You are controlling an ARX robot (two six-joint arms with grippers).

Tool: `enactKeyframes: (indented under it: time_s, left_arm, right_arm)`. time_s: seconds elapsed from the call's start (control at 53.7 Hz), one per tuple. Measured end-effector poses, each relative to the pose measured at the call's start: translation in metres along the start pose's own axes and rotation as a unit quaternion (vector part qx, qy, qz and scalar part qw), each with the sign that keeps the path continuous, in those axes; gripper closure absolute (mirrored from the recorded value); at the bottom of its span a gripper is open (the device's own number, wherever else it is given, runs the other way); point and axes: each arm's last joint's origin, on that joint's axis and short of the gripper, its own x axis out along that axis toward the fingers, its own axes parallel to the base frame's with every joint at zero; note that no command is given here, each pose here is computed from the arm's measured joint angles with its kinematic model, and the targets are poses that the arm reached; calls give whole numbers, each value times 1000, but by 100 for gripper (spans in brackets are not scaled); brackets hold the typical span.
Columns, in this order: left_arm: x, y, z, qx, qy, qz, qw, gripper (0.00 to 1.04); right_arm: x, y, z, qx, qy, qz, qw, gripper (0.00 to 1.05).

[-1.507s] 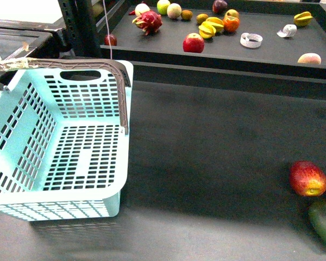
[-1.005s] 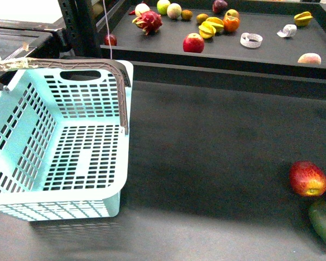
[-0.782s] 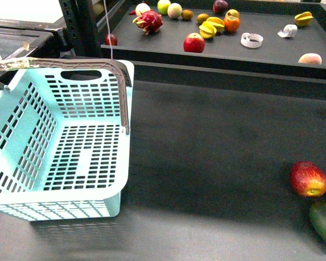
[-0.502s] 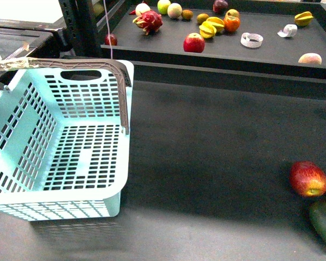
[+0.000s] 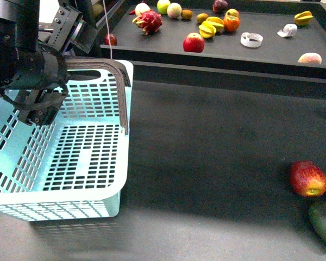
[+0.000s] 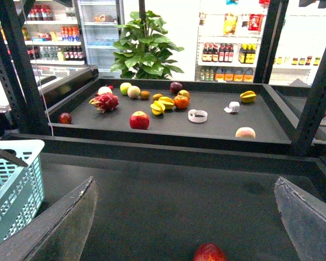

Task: Pick mango with right arm and hold basket with left

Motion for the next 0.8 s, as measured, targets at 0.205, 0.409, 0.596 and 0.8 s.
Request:
enactKeyframes:
  time_s: [0.205, 0.409, 0.596, 0.8]
  left_arm:
    - [16, -7, -1, 2, 2, 7, 1000, 26]
    - [19, -9, 0, 3, 1, 6, 1000, 60]
    - [17, -12, 3, -20, 7, 0, 1000, 86]
    - [-5, -11, -11, 84, 44, -44, 995, 98]
  right_arm:
    - [0, 0, 0, 0, 0, 0, 1000, 8]
    - [0, 0, 0, 0, 0, 0, 1000, 8]
    - [0, 0, 0, 0, 0, 0, 1000, 8]
    - [0, 0, 0, 0, 0, 0, 1000, 8]
